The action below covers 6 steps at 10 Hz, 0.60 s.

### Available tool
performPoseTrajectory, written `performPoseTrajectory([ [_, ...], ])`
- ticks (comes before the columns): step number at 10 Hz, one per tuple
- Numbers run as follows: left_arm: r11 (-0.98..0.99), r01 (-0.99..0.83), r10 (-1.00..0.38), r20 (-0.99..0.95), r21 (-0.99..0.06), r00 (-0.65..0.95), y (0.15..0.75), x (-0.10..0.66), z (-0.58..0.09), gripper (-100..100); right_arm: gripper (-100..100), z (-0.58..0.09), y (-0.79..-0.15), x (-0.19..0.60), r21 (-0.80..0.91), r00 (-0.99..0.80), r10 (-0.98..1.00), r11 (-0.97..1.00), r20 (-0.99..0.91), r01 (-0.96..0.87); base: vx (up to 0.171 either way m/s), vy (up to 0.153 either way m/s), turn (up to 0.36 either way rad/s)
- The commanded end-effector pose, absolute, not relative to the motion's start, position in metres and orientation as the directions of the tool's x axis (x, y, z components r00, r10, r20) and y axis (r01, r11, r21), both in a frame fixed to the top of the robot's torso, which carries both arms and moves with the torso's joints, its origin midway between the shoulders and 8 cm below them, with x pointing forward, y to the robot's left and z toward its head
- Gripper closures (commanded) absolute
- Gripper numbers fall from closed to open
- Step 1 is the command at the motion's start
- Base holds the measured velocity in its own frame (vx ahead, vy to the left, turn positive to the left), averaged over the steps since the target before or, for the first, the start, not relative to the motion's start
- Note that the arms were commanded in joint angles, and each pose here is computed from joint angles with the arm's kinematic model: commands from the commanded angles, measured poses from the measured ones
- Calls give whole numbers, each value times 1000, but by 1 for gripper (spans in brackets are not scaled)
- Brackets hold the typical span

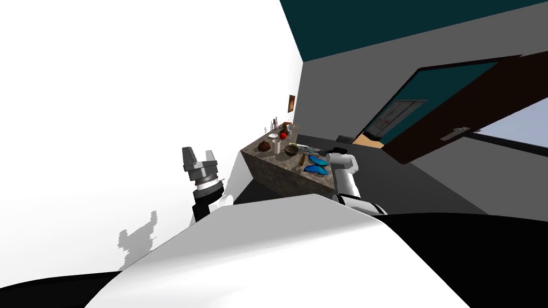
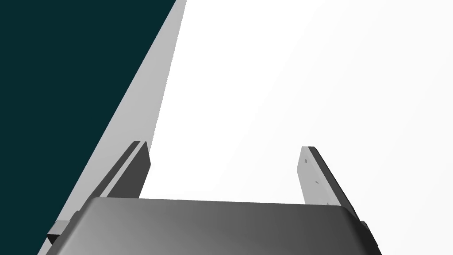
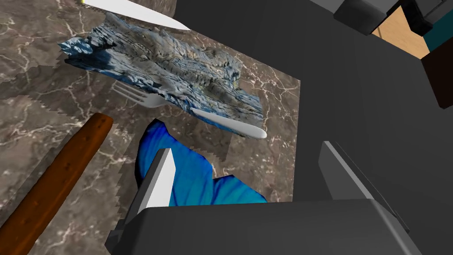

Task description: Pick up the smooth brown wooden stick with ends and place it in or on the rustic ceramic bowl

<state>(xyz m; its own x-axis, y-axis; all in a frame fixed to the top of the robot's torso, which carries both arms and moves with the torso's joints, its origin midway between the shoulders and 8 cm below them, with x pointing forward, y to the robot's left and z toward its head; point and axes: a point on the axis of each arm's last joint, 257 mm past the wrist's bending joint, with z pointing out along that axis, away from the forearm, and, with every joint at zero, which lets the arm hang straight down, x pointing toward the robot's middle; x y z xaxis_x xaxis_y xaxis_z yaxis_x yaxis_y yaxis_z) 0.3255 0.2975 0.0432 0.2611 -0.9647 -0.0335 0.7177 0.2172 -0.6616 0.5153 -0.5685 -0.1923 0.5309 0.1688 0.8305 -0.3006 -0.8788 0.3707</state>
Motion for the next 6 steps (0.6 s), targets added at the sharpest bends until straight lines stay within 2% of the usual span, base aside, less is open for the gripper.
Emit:
performPoseTrajectory([
  [1, 217, 718, -965, -33, -662, 261, 298, 325, 43, 0, -100, -202, -568, 510, 338, 554, 120, -888, 824, -311, 0, -15, -22],
  [3, 217, 718, -965, -33, -662, 261, 297, 326, 43, 0, -100, -214, -574, 505, 261, 579, 14, -901, 815, -347, -1, -20, 217],
  [4, 217, 718, -965, -33, -662, 261, 298, 325, 43, 0, -100, -217, -573, 504, 254, 587, 1, -902, 810, -349, 1, -17, -10],
  [6, 217, 718, -965, -33, -662, 261, 297, 325, 43, 0, -100, -230, -577, 497, 179, 608, -107, -903, 787, -391, 1, -24, 227],
])
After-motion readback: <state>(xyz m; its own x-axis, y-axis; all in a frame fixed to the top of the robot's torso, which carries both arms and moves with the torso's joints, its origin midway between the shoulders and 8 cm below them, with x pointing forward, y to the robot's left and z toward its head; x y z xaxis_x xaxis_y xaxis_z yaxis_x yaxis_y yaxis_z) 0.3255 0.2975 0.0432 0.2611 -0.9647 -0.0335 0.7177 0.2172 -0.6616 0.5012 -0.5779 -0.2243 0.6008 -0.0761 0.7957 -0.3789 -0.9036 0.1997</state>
